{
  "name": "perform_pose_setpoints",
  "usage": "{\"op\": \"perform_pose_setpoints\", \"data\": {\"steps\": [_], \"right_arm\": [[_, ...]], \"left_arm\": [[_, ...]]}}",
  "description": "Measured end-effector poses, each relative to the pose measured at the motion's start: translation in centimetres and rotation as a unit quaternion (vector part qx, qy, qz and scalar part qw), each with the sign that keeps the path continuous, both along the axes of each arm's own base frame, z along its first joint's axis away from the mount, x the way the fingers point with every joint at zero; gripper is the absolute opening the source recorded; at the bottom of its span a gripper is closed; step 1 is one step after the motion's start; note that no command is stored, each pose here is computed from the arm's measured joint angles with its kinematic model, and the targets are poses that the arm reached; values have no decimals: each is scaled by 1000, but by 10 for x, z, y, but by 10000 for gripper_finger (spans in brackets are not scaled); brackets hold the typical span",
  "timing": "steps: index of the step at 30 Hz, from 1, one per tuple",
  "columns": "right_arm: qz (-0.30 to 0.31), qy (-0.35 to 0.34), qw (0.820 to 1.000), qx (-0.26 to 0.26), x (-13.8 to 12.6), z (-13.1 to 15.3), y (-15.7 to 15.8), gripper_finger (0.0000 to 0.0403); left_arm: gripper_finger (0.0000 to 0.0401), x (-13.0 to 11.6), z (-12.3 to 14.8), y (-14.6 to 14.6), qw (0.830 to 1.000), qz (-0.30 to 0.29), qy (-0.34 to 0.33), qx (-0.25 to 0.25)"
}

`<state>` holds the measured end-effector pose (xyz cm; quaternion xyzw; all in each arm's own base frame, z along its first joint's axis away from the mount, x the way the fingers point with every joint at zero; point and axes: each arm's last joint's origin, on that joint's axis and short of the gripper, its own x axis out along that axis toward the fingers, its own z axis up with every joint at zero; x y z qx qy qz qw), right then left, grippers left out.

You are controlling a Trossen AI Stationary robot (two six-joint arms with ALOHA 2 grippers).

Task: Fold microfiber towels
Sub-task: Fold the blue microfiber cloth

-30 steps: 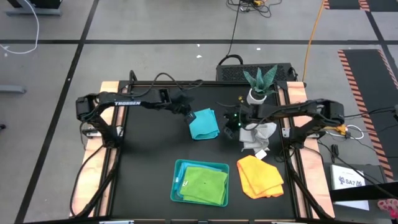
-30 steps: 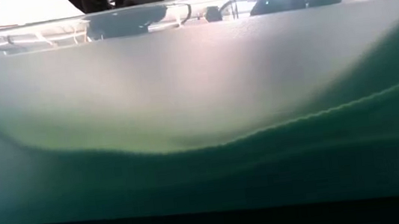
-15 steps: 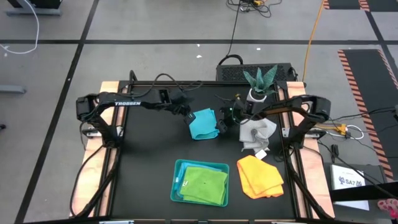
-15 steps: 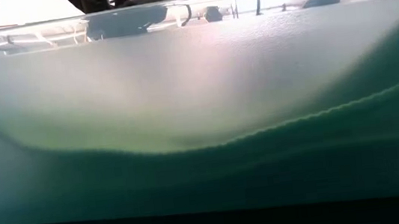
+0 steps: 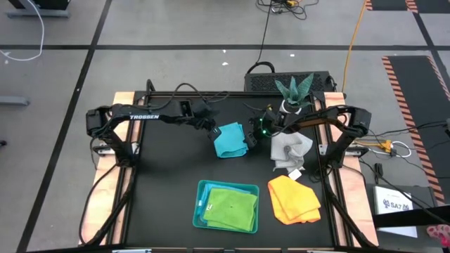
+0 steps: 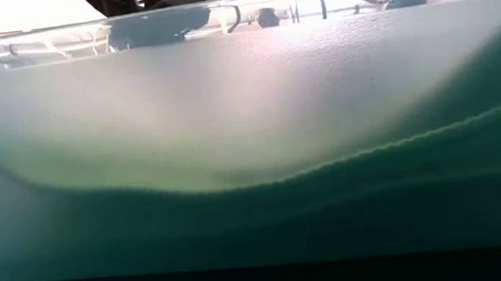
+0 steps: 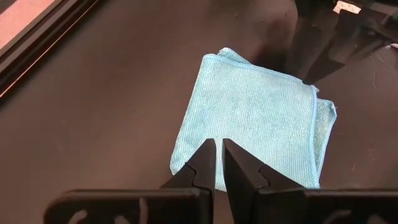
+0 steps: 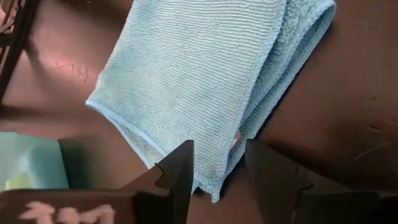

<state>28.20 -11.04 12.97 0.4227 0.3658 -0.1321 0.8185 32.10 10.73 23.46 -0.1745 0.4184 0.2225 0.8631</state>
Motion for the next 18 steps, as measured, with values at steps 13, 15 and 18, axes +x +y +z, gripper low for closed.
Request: {"op": "perform_pose_setpoints", "data": {"steps": [13, 15, 18], "right_arm": [[7, 1, 1000, -9, 0, -1, 0, 138], [7, 1, 1000, -10, 1, -2, 0, 138], [5, 2, 1000, -7, 3, -8, -1, 137]], "left_arm": [[31, 0, 0, 0, 1000, 0, -1, 0], [31, 0, 0, 0, 1000, 0, -1, 0], [31, 0, 1, 0, 1000, 0, -2, 1]]}}
